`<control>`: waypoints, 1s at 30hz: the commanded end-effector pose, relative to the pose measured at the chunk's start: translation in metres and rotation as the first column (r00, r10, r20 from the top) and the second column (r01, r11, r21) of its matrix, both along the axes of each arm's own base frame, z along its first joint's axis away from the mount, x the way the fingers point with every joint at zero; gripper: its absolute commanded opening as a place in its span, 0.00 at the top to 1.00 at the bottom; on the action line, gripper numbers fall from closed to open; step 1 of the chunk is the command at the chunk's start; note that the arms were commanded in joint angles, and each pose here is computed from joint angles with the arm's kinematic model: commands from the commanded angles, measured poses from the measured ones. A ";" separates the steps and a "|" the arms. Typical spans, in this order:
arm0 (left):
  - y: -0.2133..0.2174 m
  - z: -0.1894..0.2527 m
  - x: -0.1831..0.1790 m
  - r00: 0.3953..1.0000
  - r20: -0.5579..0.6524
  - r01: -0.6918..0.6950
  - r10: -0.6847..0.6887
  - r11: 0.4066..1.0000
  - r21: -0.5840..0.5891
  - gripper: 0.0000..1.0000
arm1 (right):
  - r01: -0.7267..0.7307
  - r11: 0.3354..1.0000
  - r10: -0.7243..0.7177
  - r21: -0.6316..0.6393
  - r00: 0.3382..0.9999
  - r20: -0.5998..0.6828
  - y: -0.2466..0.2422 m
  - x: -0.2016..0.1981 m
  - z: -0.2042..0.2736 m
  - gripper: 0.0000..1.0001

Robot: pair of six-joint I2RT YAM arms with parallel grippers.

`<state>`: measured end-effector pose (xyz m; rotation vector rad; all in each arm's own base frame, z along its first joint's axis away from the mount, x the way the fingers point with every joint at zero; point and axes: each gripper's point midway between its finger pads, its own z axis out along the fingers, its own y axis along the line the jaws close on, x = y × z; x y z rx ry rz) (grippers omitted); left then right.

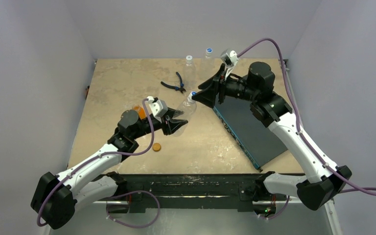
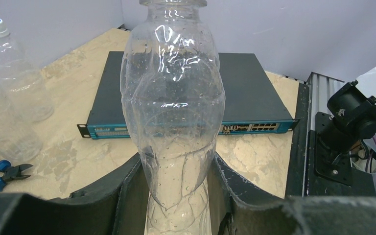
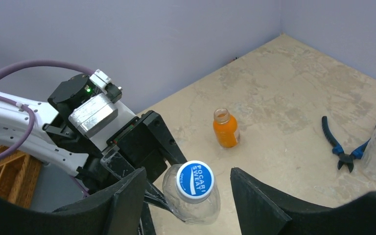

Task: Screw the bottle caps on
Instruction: Screw the bottle cap onto the plastic bottle.

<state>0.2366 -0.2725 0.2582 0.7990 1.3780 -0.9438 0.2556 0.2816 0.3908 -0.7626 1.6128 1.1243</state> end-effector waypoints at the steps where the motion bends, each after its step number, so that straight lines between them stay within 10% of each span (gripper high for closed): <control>1: -0.001 0.030 -0.001 0.998 0.056 0.022 -0.020 0.999 -0.046 1.00 | -0.013 1.000 0.013 0.026 1.000 0.021 0.004 0.005 0.003 0.34; 30: -0.006 0.028 0.002 0.999 0.037 0.032 -0.030 0.998 -0.054 1.00 | -0.040 0.998 0.042 0.038 0.998 -0.053 0.009 0.003 -0.019 0.72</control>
